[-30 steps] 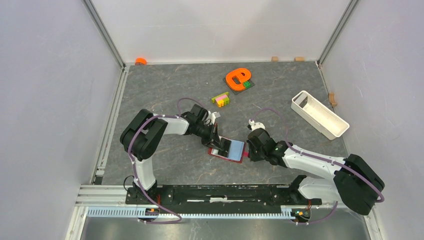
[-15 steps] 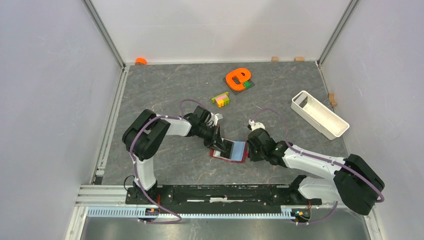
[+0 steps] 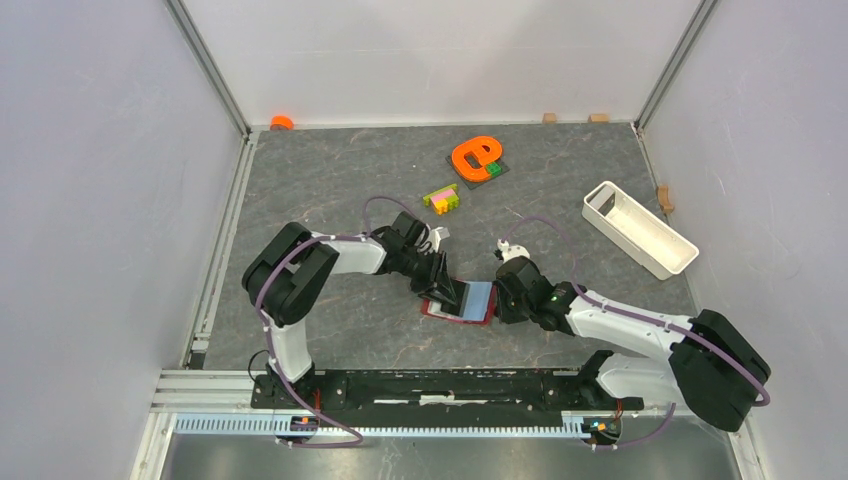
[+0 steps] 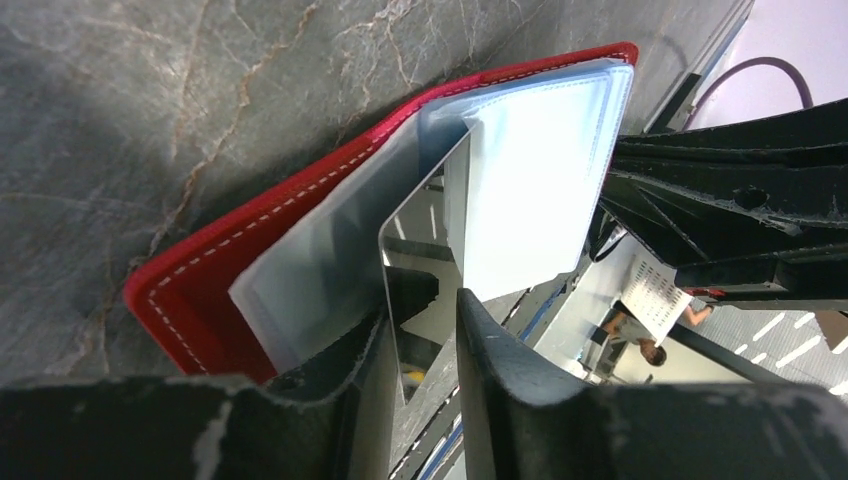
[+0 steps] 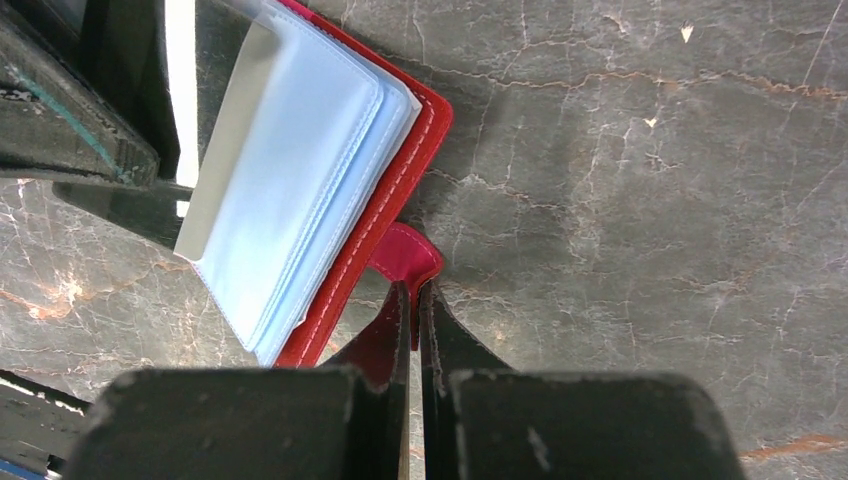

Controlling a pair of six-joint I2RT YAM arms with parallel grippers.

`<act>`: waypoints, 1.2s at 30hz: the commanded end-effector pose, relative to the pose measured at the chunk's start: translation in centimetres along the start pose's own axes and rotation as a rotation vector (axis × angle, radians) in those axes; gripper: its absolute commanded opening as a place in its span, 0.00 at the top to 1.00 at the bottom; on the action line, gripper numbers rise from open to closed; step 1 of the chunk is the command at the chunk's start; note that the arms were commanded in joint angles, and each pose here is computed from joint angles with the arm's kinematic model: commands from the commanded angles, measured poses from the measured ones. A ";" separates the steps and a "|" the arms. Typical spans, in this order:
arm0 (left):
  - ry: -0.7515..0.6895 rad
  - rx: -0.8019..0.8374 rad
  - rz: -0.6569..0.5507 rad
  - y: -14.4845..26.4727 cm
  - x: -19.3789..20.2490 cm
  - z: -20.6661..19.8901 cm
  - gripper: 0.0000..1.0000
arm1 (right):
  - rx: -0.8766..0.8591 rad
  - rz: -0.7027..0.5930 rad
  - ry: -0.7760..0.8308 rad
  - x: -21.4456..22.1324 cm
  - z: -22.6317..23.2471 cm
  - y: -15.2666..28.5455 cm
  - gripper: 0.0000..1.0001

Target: Put the credit cards into the card holder

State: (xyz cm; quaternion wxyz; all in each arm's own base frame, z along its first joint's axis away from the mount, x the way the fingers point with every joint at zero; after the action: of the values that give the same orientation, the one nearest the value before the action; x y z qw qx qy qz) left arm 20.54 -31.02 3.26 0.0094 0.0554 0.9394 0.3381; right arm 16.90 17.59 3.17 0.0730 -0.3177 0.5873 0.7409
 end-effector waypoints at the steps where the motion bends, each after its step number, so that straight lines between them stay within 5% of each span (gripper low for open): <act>1: -0.028 -0.106 -0.075 1.0 -0.8 0.6 0.62 | 0.001 -0.020 -0.017 -0.3 0.1 0.3 1.00; 17: -0.136 -0.270 -0.153 4.3 -1.4 0.2 0.37 | -0.006 -0.015 -0.014 0.0 0.1 0.2 1.00; 36: -0.202 -0.229 -0.122 2.4 -0.6 -2.3 0.36 | -0.018 -0.012 -0.018 0.2 0.3 0.1 1.00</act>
State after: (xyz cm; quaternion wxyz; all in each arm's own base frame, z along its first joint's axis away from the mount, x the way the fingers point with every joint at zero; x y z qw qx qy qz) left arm 20.32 -29.04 5.36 0.0916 0.0299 0.8891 0.4476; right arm 16.61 17.49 2.93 0.0737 -0.3123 0.5858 0.7442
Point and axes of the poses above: each gripper's point midway between its finger pads, its own y axis back along the fingers, its own z axis along the line the jaws close on, x = y × z, the point moved 2 cm from there along y, back along the fingers, and after that the axes turned 9 degrees about y, right-handed, at the moved point
